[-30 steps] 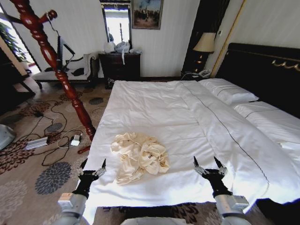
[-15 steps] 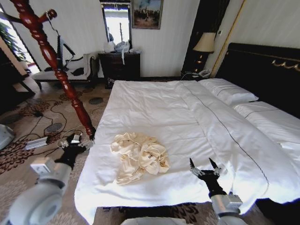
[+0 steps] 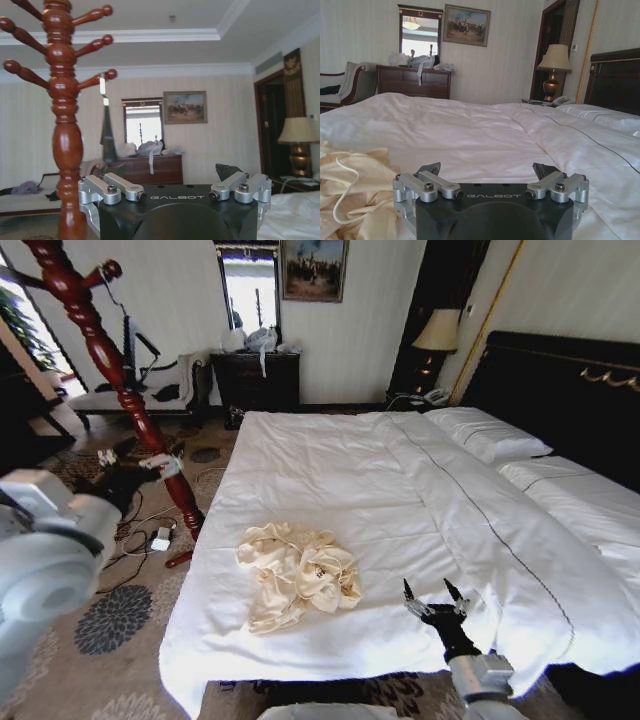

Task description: Pick up the clothes from the bed and hang them on the clothes hanger.

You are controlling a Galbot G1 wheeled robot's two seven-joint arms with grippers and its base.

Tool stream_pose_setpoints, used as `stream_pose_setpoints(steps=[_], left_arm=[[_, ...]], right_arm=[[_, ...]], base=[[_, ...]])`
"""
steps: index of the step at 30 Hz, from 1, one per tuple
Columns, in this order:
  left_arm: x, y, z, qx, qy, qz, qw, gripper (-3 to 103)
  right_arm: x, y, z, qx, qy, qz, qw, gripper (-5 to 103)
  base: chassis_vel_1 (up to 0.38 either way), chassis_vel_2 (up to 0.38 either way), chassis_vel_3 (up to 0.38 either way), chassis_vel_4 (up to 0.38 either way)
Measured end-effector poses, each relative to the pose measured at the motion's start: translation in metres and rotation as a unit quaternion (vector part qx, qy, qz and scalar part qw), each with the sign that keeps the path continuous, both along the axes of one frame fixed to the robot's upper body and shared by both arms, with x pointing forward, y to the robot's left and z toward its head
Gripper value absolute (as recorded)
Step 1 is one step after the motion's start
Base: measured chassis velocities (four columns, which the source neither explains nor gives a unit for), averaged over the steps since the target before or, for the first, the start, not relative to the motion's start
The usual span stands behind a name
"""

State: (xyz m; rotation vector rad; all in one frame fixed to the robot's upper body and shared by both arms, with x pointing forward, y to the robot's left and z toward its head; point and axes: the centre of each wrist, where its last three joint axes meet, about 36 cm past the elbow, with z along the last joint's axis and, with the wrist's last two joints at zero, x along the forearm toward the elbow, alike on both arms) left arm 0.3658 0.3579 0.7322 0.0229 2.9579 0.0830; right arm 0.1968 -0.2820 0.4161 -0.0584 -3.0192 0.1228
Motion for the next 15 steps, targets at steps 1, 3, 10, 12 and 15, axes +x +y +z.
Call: stream_pose_setpoints(steps=[1, 3, 10, 12, 15], left_arm=[[0.01, 0.009, 0.007, -0.006, -0.001, 0.009, 0.9999, 100], [0.013, 0.013, 0.01, -0.008, -0.002, 0.012, 0.9999, 100], [0.058, 0.031, 0.052, -0.041, -0.009, 0.019, 0.9989, 100], [0.064, 0.028, 0.06, -0.045, -0.011, 0.019, 0.9988, 100], [0.078, 0.024, 0.09, -0.052, -0.021, 0.029, 0.998, 100]], right_arm=[[0.0, 0.001, -0.001, 0.0, 0.001, 0.0, 1.0, 100], [0.0, 0.001, -0.001, 0.0, 0.001, 0.0, 1.0, 100], [-0.002, 0.0, -0.001, -0.006, 0.003, -0.002, 1.0, 100], [-0.003, 0.0, -0.002, -0.007, 0.004, -0.003, 1.0, 100], [-0.003, 0.0, -0.003, -0.011, 0.005, -0.004, 1.0, 100]], base=[[0.0, 0.0, 0.0, 0.0], [0.0, 0.0, 0.0, 0.0], [0.0, 0.0, 0.0, 0.0], [0.0, 0.0, 0.0, 0.0], [0.0, 0.0, 0.0, 0.0]])
